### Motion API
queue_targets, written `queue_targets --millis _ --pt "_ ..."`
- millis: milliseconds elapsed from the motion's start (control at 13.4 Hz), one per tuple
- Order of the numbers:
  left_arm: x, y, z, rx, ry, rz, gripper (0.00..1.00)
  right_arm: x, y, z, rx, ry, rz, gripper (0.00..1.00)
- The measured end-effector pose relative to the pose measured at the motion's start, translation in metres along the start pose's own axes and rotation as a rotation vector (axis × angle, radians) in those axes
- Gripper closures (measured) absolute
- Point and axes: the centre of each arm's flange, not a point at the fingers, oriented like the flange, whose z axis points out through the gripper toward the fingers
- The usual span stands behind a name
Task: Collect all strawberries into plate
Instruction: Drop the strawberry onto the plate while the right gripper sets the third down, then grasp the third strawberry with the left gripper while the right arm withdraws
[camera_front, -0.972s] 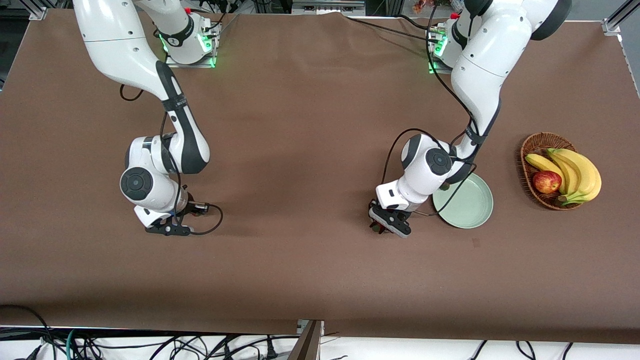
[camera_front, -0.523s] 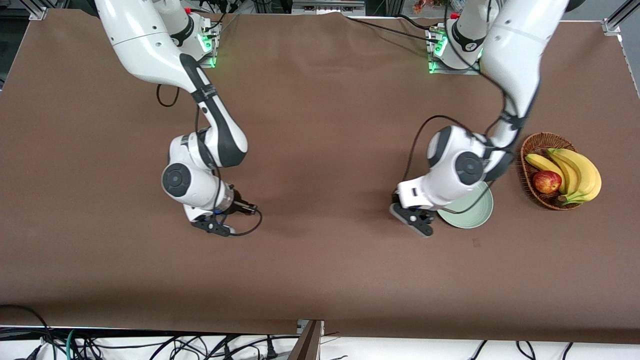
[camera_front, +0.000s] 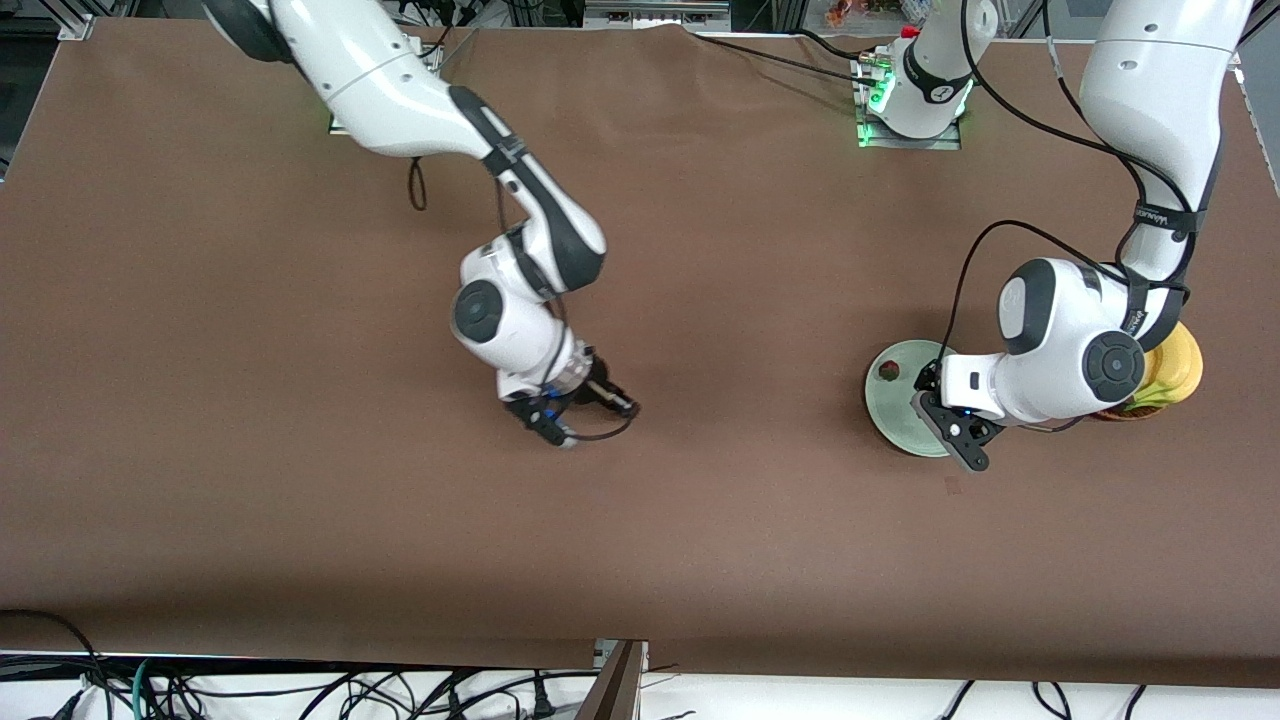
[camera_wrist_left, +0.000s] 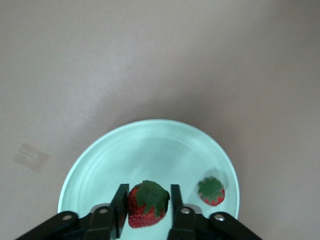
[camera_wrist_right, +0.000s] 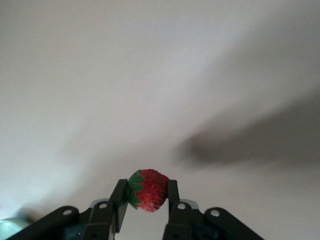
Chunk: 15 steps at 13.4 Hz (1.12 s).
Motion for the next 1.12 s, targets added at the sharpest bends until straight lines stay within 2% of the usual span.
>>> queue_targets --millis 149,224,299,448,523,673,897,1121 --pt "0.003 0.003 -0.006 0.003 0.004 0.008 0.38 -0.052 -0.012 0.028 0.081 0.011 0.060 0.63" --pt "0.004 0.005 -0.014 0.002 0.003 0.009 0.27 -0.073 -0.015 0.038 0.115 0.013 0.071 0.59" --pt "0.004 0.007 -0.024 0.003 0.001 0.008 0.18 -0.085 -0.015 0.045 0.136 0.015 0.076 0.48" --pt "0.005 0.011 -0.047 0.015 0.006 -0.016 0.00 -0.079 -0.019 0.042 0.156 0.027 0.084 0.28" --pt "0.006 0.014 -0.057 0.019 0.008 -0.041 0.00 -0.065 -0.021 0.036 0.158 0.036 0.094 0.16" --pt "0.009 0.022 -0.073 0.012 0.001 -0.107 0.00 -0.028 -0.026 0.019 0.105 0.038 0.099 0.00" --pt "0.032 0.047 -0.079 -0.011 -0.004 -0.221 0.00 0.036 -0.029 -0.038 -0.039 0.041 0.016 0.00" --pt "0.072 0.094 -0.071 -0.020 -0.007 -0.330 0.00 0.085 -0.022 -0.113 -0.170 -0.003 -0.133 0.00"
